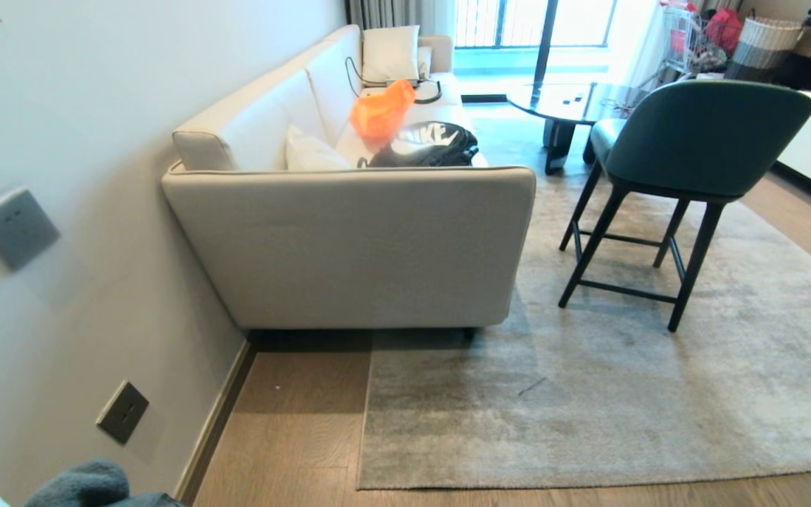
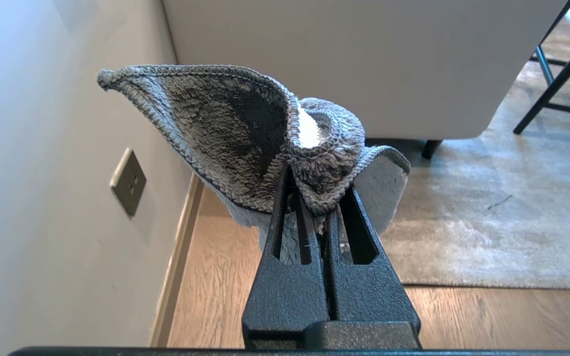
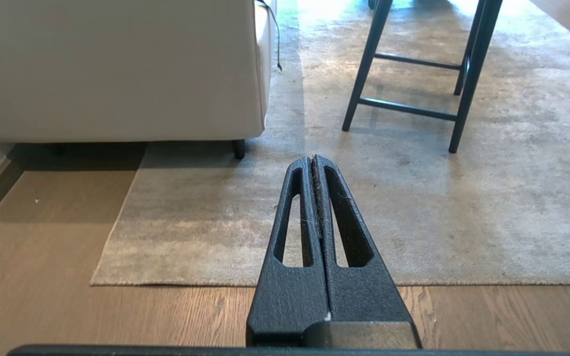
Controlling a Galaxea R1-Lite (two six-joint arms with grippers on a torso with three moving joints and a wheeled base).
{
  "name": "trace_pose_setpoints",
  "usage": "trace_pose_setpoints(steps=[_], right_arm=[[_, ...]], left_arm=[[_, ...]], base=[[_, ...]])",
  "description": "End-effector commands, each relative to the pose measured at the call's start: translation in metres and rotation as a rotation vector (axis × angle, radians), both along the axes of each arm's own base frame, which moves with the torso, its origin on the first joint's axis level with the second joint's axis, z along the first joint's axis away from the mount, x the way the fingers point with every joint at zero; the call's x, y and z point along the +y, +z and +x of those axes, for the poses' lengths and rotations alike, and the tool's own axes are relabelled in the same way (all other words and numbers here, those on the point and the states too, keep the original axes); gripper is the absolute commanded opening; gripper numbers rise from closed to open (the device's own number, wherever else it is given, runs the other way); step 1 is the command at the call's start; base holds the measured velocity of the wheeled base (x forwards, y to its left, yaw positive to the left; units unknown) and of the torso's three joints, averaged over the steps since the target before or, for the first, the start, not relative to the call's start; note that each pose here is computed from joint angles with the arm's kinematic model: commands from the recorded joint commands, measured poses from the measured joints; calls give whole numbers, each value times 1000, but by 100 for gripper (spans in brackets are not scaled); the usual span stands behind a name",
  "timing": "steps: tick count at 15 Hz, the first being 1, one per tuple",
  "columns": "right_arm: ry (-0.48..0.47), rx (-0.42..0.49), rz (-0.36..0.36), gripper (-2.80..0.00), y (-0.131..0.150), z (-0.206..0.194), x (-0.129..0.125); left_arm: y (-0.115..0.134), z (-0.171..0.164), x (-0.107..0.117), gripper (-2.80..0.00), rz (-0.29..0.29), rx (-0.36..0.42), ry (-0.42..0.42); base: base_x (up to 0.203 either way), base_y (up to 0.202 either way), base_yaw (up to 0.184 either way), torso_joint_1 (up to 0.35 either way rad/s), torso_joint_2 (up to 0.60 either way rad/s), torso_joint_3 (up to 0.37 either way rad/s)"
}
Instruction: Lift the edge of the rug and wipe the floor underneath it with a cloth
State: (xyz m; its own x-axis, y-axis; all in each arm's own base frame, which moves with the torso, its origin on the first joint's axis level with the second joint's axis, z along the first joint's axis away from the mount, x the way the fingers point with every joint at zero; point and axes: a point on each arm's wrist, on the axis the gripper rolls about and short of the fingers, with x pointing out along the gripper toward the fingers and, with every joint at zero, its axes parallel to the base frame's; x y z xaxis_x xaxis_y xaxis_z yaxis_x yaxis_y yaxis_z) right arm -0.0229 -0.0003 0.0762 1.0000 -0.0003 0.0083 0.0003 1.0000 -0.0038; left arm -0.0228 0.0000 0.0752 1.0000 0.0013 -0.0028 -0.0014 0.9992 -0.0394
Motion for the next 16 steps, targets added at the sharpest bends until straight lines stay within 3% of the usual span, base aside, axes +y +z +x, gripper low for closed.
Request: trace_pose_setpoints(steps=[1, 8, 16], right_arm=[[0, 1, -2, -280, 0, 0, 0], [0, 1, -2, -280, 0, 0, 0], [0, 1, -2, -280, 0, 0, 0]], left_arm=[[0, 0, 0, -280, -1, 0, 0], [0, 0, 0, -280, -1, -1, 0], [0, 0, 0, -280, -1, 0, 0]], base=[[0, 0, 0, -22, -340, -369], [0, 0, 0, 18, -422, -399], [0, 0, 0, 121, -486, -372]])
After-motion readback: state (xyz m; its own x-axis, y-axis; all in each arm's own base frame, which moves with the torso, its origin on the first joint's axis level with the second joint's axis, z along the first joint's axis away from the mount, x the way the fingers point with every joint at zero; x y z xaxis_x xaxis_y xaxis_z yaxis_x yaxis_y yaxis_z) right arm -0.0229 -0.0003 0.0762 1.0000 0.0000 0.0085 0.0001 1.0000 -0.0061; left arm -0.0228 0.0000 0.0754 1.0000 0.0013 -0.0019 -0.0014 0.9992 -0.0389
